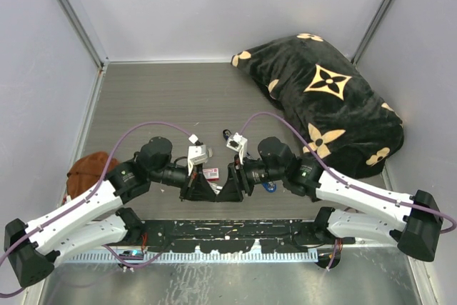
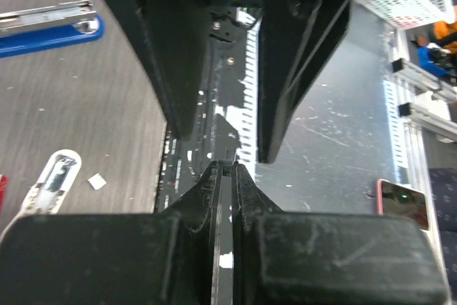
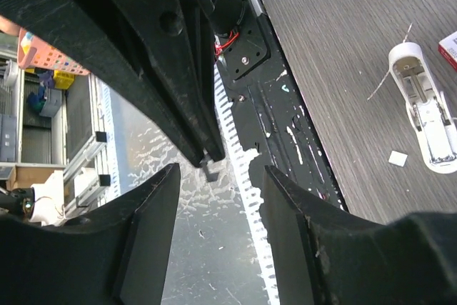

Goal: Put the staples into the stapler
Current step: Pick up the staple from the staple box.

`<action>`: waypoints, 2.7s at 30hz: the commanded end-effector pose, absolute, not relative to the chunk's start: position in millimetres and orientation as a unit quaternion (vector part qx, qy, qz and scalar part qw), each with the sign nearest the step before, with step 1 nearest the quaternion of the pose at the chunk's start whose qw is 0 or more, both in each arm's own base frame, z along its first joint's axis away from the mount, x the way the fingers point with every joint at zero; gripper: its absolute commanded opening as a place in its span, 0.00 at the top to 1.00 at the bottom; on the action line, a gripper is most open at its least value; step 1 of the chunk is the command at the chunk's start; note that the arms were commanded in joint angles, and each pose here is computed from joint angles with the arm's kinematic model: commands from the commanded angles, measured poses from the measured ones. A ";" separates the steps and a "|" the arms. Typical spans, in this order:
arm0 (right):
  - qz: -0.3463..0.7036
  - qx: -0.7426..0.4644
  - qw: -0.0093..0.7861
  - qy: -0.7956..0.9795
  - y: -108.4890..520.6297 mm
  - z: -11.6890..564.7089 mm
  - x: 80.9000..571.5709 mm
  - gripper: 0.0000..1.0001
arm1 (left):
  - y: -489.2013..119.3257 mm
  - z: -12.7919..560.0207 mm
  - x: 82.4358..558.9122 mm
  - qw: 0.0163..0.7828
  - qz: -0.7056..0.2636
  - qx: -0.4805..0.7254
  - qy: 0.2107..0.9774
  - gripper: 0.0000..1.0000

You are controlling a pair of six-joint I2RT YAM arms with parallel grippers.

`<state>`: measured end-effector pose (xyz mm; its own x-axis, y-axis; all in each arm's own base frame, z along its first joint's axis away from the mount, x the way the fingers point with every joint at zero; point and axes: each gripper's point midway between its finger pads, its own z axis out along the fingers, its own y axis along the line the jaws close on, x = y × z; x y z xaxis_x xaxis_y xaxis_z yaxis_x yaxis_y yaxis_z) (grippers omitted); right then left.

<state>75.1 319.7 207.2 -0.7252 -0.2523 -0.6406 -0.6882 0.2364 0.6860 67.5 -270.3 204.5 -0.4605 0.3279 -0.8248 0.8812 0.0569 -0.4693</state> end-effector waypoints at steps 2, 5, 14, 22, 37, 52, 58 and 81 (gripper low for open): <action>0.568 -0.336 0.226 0.716 334.1 228.4 74.0 0.48 | -273.2 229.7 51.3 0.242 -0.572 0.460 0.635 1.00; 0.573 -0.342 0.210 0.714 333.9 226.7 68.8 0.55 | -271.8 230.1 50.6 0.240 -0.570 0.462 0.635 1.00; 0.593 -0.353 0.170 0.703 329.4 227.1 51.9 0.60 | -270.1 230.4 52.3 0.238 -0.569 0.460 0.639 1.00; 0.598 -0.348 0.172 0.702 328.8 227.3 51.5 0.66 | -270.3 232.8 50.8 0.233 -0.571 0.463 0.637 1.00; 0.608 -0.350 0.157 0.695 332.6 226.6 48.5 0.71 | -269.0 233.5 49.2 0.230 -0.571 0.466 0.636 1.00; 0.610 -0.351 0.153 0.694 335.3 226.9 47.5 0.84 | -267.9 231.9 47.3 0.225 -0.571 0.469 0.635 1.00; 0.612 -0.346 0.163 0.693 334.0 230.0 48.8 0.94 | -268.3 231.1 50.4 0.234 -0.565 0.466 0.639 0.94; 0.431 -0.131 0.237 0.861 295.6 134.0 98.9 0.97 | -219.2 160.9 152.3 0.316 -0.407 -0.026 0.857 0.38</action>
